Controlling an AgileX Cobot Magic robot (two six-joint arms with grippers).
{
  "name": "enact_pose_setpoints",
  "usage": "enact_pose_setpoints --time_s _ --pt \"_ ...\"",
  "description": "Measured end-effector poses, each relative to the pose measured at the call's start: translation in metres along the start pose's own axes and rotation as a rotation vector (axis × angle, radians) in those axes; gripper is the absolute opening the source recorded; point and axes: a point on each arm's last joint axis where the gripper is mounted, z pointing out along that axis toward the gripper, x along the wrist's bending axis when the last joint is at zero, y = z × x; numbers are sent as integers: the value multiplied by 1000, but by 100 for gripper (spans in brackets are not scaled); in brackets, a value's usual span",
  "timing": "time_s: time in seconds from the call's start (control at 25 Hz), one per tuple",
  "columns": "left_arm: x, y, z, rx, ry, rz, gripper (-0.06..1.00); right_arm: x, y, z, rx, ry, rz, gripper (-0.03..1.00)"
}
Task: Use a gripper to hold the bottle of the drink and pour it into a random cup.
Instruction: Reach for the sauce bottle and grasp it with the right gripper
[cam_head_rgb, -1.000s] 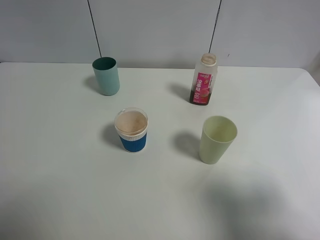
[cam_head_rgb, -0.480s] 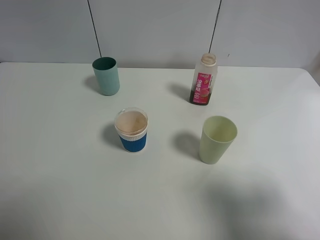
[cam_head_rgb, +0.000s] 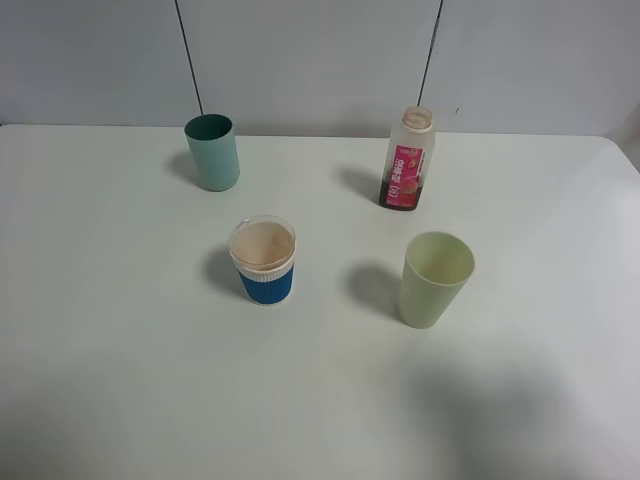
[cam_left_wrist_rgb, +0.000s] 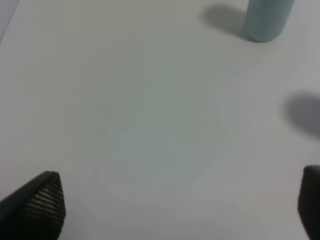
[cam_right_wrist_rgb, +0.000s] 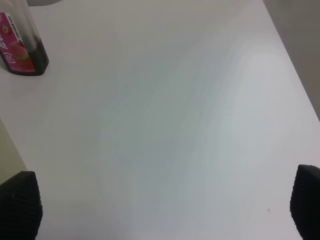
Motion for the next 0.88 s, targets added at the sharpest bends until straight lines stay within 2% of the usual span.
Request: enact_pose_setpoints --time_s 0.88 --pt "0 0 0 0 0 0 93 0 1 2 18 1 -6 99"
